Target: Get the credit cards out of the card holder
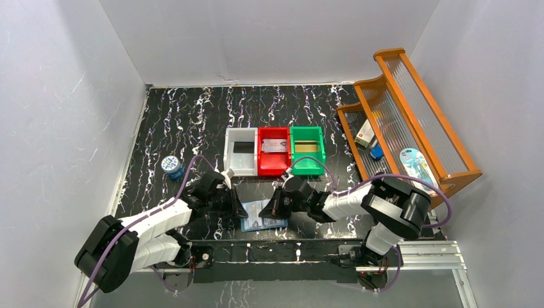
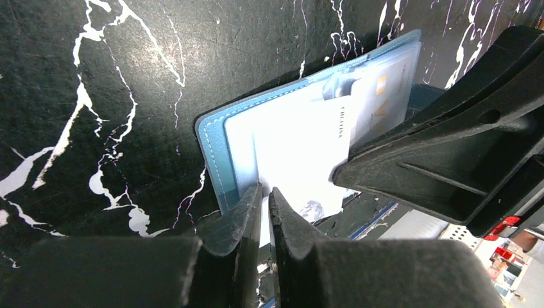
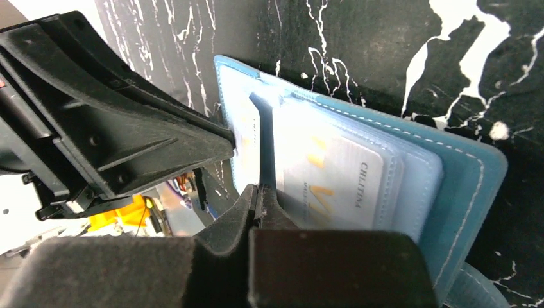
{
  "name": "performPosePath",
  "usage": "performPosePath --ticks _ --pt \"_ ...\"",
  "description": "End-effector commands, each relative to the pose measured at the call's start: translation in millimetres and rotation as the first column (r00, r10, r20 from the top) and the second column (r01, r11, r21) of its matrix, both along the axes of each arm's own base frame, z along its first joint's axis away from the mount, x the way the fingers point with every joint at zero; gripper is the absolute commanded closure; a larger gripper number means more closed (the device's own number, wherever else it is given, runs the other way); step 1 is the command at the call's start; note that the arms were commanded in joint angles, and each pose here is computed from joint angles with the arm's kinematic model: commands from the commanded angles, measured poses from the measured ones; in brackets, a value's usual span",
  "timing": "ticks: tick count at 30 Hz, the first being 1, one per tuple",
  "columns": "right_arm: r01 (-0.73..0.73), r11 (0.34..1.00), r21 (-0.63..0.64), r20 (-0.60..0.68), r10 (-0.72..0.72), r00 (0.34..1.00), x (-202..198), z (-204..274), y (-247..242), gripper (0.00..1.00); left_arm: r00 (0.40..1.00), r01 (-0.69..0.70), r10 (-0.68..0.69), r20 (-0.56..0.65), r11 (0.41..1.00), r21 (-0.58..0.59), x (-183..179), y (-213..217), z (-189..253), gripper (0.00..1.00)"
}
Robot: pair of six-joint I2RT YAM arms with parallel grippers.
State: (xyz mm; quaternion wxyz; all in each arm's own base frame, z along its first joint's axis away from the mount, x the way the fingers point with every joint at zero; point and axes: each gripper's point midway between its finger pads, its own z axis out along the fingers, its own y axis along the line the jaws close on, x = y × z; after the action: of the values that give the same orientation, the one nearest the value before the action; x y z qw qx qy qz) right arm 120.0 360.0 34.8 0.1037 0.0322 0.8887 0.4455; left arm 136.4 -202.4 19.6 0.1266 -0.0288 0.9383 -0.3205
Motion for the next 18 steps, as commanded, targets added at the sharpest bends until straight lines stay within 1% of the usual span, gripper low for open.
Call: performPosePath --ticks 1,9,13,15,18 --pt "-0.005 0.996 0.085 0.026 0.003 1.000 2.4 17.9 -0.5 1.00 0.998 -0.013 0.023 -0.065 0.989 0.150 -17.1 28.0 -30.7 0.90" --pt "0.020 0.998 0.066 0.050 -0.023 0.998 4.8 23.0 -17.2 1.00 0.998 -0.008 0.016 -0.055 0.988 0.155 -14.5 27.8 -29.7 0.91" --pt "0.032 0.999 0.035 0.038 -0.033 0.999 5.3 17.5 -23.5 1.00 0.999 -0.005 0.012 -0.048 0.989 0.147 -12.6 25.7 -26.6 0.91" --pt "0.026 1.000 0.013 0.025 -0.026 0.999 4.8 13.2 -24.3 1.00 0.999 -0.002 0.006 -0.034 0.992 0.126 -9.3 21.2 -19.1 0.84" --pt "0.029 1.000 -0.012 0.001 -0.029 1.000 4.3 5.6 -24.9 1.00 1.000 0.014 -0.014 0.004 0.997 0.075 -1.1 10.0 8.3 0.69"
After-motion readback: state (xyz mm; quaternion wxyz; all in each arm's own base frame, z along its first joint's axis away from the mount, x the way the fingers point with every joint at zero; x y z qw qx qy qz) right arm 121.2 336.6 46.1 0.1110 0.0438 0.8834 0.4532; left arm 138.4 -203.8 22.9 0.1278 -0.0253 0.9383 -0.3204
